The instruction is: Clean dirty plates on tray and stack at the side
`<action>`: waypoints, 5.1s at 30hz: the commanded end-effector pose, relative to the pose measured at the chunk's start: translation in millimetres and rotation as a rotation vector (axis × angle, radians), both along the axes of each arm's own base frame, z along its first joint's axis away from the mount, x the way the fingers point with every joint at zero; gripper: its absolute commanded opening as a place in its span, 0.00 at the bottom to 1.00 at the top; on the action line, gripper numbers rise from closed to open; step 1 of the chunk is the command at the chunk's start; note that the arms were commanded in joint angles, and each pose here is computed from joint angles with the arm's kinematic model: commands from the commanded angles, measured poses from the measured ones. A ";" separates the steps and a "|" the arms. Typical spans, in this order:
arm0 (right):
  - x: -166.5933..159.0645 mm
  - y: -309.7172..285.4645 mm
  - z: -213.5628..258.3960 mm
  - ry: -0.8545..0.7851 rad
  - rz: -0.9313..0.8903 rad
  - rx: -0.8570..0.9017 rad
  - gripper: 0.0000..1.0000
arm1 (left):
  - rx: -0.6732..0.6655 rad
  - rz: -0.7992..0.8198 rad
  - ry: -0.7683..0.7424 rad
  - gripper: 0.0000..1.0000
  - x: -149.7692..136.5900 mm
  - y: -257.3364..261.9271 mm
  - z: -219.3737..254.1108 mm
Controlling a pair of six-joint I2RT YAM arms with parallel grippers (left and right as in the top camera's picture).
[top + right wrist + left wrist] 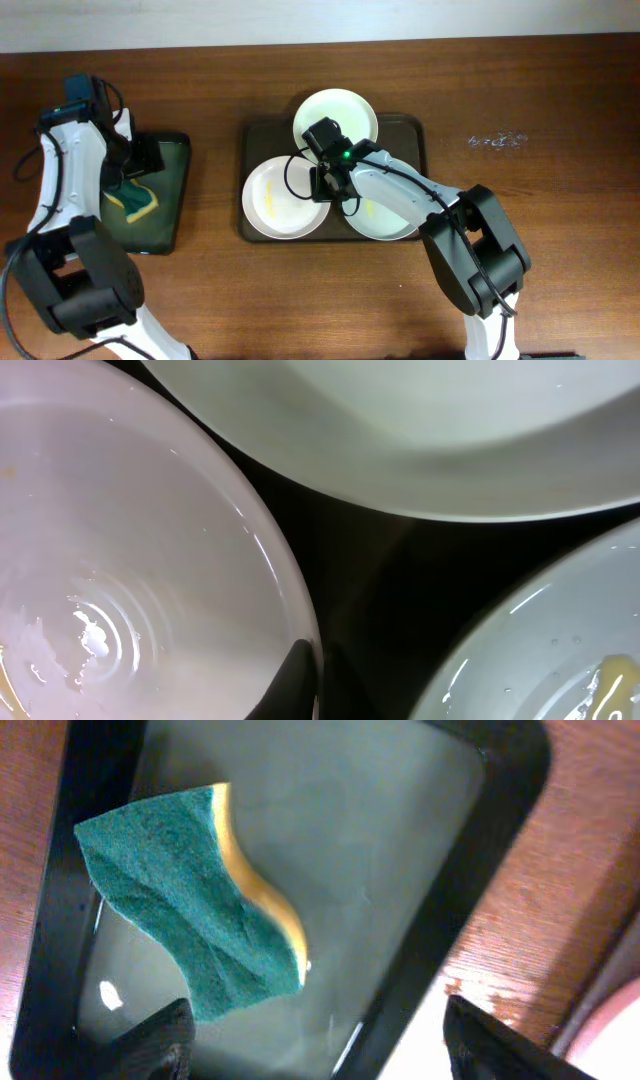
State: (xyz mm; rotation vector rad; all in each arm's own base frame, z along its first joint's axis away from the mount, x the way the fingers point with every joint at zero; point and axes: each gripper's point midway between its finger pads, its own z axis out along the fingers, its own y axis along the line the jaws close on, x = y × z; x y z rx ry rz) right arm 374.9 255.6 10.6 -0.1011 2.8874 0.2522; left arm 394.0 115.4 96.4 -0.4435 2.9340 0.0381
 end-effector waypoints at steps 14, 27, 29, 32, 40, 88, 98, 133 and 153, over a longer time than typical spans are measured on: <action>-6.0 -2.0 -19.5 0.042 -0.008 -0.026 0.04 | 0.073 0.191 0.169 0.68 -11.2 60.1 -97.9; -8.5 1.2 -19.5 0.056 -0.002 -0.007 0.04 | -0.130 -0.028 0.119 0.00 15.9 11.6 -51.3; -10.1 1.3 -19.7 0.063 0.000 -0.006 0.04 | -0.124 -0.118 0.127 0.00 20.9 -9.5 -49.6; -14.3 5.1 -19.6 0.086 0.015 0.019 0.04 | -0.115 -0.188 0.124 0.00 26.3 -33.5 -30.2; -25.7 14.7 -16.4 0.168 0.086 0.128 0.04 | -0.001 -0.191 -0.019 0.00 1.8 -35.2 68.7; -24.7 4.2 -27.8 0.274 -0.040 0.336 0.04 | -0.082 -0.448 -0.117 0.00 -17.8 -249.4 -85.2; -26.0 3.7 -30.0 0.268 -0.024 0.335 0.04 | 0.114 -0.399 -0.392 0.00 48.5 -226.2 -57.0; -24.3 2.2 -30.9 0.259 -0.027 0.324 0.04 | -0.415 -0.737 -0.255 0.00 6.9 -293.3 -23.2; -5.4 -18.4 197.4 -0.631 0.036 -0.625 0.04 | -0.184 -0.229 -0.253 0.00 49.5 -93.3 61.2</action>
